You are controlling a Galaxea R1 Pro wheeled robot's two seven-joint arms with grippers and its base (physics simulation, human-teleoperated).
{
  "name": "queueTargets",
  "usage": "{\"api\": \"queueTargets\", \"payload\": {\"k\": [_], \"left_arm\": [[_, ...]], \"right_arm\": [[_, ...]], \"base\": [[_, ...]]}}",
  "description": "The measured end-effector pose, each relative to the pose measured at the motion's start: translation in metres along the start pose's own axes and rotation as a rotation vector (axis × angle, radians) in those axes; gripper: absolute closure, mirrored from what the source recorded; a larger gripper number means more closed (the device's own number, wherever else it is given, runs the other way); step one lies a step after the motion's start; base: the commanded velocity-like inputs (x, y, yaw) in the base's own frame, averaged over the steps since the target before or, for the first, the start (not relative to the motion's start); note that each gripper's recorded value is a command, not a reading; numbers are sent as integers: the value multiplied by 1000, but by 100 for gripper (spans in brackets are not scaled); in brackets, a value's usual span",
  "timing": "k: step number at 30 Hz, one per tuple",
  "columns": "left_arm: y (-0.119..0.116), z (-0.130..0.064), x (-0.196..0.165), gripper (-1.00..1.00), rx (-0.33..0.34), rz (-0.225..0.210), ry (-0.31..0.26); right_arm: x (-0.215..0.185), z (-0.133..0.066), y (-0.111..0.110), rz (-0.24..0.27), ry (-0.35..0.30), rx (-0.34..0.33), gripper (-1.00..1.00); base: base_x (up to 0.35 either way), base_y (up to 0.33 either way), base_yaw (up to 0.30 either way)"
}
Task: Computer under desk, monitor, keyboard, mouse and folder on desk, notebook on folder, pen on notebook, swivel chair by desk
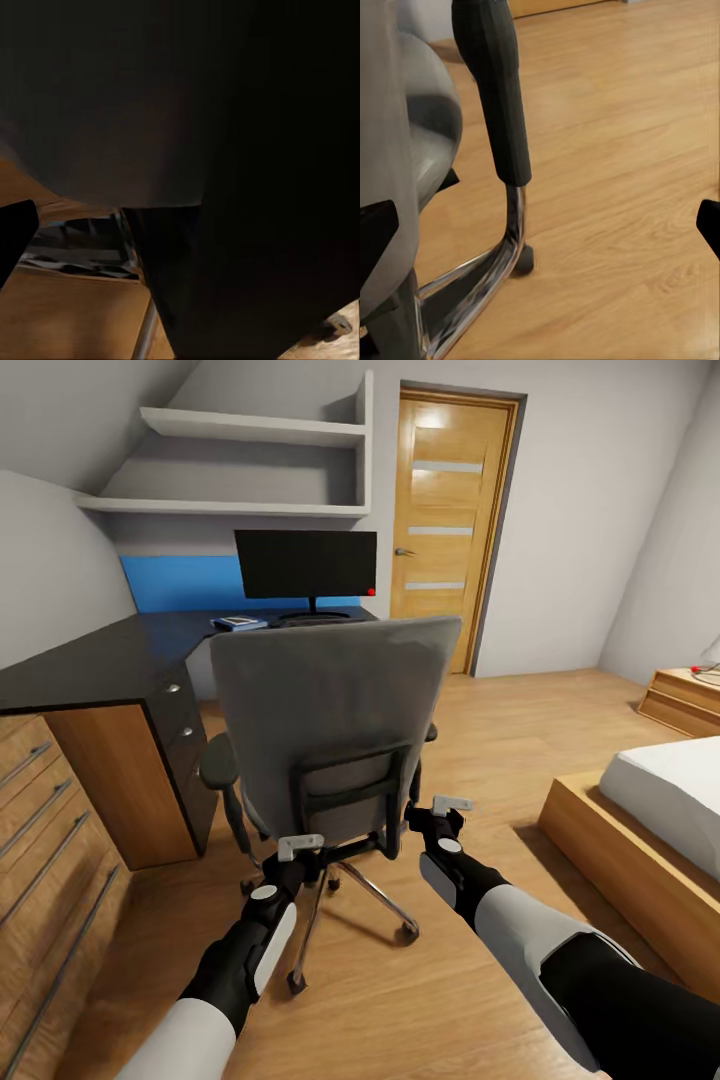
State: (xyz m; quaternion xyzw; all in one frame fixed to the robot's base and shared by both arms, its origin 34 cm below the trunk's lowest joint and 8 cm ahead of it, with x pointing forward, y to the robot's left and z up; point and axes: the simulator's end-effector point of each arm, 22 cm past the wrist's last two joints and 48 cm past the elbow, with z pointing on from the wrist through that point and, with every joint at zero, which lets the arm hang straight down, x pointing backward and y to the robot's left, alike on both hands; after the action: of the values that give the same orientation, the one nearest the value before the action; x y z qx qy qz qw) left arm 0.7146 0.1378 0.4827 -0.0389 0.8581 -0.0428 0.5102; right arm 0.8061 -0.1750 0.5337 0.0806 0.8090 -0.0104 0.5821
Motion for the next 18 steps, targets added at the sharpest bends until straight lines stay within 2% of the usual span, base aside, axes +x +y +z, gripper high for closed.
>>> {"api": "queueTargets", "payload": {"k": [4, 9, 14, 18], "left_arm": [[0, 0, 1, -100, 1, -8, 2], [-1, 0, 2, -100, 3, -13, 5], [-1, 0, 1, -100, 3, -14, 5], [-1, 0, 2, -100, 3, -14, 6]], "right_arm": [[0, 0, 1, -2, 0, -3, -100], [0, 0, 2, -5, -1, -5, -100], [0, 0, 1, -3, -1, -4, -100], [0, 0, 2, -5, 0, -5, -100]], "base": [[112, 144, 0], [15, 49, 0], [41, 212, 0], [14, 60, 0]]}}
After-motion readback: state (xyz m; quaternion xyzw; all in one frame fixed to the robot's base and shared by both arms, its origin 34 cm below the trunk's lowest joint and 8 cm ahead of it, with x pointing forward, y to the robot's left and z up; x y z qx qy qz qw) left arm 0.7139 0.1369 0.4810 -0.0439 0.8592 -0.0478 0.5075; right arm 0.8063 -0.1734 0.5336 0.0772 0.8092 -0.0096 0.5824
